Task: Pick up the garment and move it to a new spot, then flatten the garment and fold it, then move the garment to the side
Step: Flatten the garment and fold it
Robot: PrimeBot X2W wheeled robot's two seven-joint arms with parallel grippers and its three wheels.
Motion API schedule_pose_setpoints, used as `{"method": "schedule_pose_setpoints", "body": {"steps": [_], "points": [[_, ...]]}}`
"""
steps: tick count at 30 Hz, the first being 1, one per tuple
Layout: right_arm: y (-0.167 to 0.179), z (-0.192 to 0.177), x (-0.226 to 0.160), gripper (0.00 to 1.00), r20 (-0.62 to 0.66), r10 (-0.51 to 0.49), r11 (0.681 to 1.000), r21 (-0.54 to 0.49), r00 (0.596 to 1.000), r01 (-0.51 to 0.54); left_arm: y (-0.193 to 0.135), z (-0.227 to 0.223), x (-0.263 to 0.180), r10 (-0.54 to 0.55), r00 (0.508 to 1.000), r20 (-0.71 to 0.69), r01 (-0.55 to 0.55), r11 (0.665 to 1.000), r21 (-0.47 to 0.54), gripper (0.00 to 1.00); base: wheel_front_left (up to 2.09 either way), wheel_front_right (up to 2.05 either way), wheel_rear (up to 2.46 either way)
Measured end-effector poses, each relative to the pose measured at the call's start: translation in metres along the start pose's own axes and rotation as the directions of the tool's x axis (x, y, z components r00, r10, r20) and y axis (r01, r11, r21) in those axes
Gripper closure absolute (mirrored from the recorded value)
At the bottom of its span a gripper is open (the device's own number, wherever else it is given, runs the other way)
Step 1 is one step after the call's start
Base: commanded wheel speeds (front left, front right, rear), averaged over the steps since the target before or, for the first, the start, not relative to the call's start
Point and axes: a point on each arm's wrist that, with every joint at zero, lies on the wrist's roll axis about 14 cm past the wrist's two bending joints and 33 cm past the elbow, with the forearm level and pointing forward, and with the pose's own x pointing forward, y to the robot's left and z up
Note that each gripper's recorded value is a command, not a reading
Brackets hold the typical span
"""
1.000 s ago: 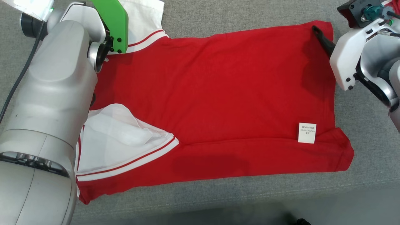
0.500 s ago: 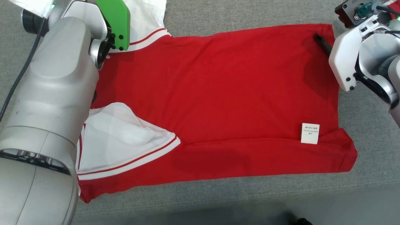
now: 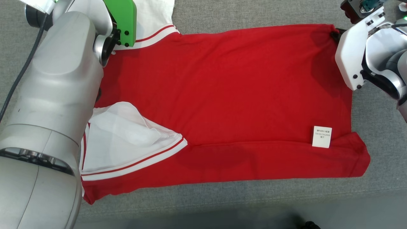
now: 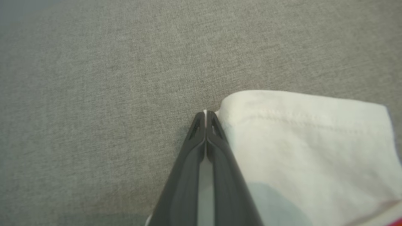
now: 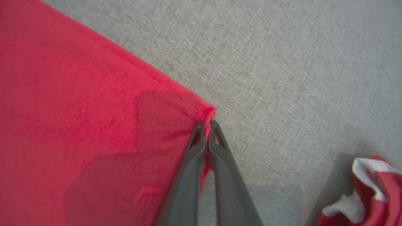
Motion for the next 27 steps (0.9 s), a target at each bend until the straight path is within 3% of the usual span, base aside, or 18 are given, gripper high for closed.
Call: {"method": "schedule_pose_setpoints", "body": {"steps": [5,13,17,27], "points": [[-0.001,0.004,0.000,1.00,0.038,0.000,1.000,-0.021,0.999,0.001,0.001,0.002,0.000,-0.001,1.000,0.021,0.001,1.000,-0.016,1.00,0.00,0.00,0.00],[0.001,0.017,-0.017,1.00,0.143,0.023,1.000,-0.009,0.989,-0.022,0.012,0.022,-0.018,0.032,0.983,0.180,-0.011,0.993,-0.115,1.00,0.00,0.00,0.00],[0.000,0.019,-0.031,1.00,0.175,0.024,1.000,-0.012,0.984,-0.023,0.021,0.043,-0.036,0.066,0.948,0.311,-0.003,0.980,-0.198,1.00,0.00,0.00,0.00],[0.013,0.028,-0.063,1.00,0.249,0.038,0.997,-0.077,0.968,-0.019,0.030,0.056,-0.087,0.131,0.864,0.486,0.011,0.961,-0.278,1.00,0.00,0.00,0.00]]}}
